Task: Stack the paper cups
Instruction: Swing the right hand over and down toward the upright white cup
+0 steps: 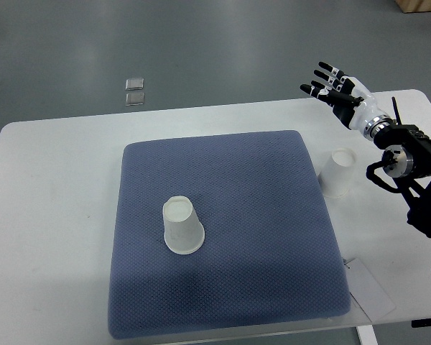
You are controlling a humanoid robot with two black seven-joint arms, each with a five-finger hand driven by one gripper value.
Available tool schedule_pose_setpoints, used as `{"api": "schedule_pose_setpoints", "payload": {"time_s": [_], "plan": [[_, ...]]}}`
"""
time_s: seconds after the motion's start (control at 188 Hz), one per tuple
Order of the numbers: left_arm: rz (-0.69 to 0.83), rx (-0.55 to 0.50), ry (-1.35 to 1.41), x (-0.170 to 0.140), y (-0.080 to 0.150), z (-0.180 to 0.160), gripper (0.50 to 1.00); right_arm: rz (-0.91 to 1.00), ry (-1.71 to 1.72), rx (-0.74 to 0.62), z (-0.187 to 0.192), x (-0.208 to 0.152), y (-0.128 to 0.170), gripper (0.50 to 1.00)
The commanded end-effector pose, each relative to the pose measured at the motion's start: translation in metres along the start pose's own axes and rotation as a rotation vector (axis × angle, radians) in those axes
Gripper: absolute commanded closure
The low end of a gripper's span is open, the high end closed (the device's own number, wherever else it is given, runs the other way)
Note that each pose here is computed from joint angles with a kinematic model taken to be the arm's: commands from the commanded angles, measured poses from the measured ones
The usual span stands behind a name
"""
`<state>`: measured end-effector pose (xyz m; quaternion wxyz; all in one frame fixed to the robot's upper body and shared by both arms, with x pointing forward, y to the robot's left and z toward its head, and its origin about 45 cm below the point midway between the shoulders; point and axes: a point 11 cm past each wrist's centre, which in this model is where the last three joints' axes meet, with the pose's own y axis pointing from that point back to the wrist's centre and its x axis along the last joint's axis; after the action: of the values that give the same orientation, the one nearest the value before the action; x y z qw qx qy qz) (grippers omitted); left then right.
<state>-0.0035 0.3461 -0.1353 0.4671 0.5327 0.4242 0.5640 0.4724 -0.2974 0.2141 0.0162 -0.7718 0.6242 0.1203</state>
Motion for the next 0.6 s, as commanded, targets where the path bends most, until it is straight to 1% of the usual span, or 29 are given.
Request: {"api": "schedule_pose_setpoints", "payload": {"time_s": [0.0, 0.069, 0.17, 0.224, 0.229, 0.25, 0.282, 0.335, 0.341, 0.41, 0.596], "plan": [[0.000, 0.000, 0.000, 0.000, 0.000, 0.000, 0.500, -0.030, 0.137, 0.003, -0.026, 0.012, 0.003, 0.570], [0.000, 0.000, 0.000, 0.000, 0.000, 0.000, 0.500, -0.062, 0.277, 0.002, -0.045, 0.015, 0.005, 0.570], [0.000, 0.000, 0.000, 0.000, 0.000, 0.000, 0.500, -0.142, 0.568, -0.017, -0.072, 0.014, 0.011, 0.570], [0.000, 0.000, 0.000, 0.000, 0.000, 0.000, 0.500, -0.142, 0.568, -0.017, -0.072, 0.014, 0.011, 0.570], [0.000, 0.000, 0.000, 0.000, 0.000, 0.000, 0.500, -0.174, 0.730, -0.035, -0.083, 0.015, 0.015, 0.570], [0.000, 0.000, 0.000, 0.000, 0.000, 0.000, 0.500, -0.187, 0.799, -0.045, -0.085, 0.015, 0.016, 0.570], [0.000, 0.000, 0.000, 0.000, 0.000, 0.000, 0.500, -0.214, 0.901, -0.061, -0.086, 0.012, 0.018, 0.570], [0.000, 0.000, 0.000, 0.000, 0.000, 0.000, 0.500, -0.214, 0.901, -0.061, -0.086, 0.012, 0.018, 0.570], [0.000, 0.000, 0.000, 0.000, 0.000, 0.000, 0.500, -0.268, 1.065, -0.086, -0.085, 0.007, 0.022, 0.570], [0.000, 0.000, 0.000, 0.000, 0.000, 0.000, 0.500, -0.341, 1.248, -0.122, -0.079, 0.001, 0.027, 0.570], [0.000, 0.000, 0.000, 0.000, 0.000, 0.000, 0.500, -0.454, 1.406, -0.179, -0.056, -0.011, 0.035, 0.570]]}}
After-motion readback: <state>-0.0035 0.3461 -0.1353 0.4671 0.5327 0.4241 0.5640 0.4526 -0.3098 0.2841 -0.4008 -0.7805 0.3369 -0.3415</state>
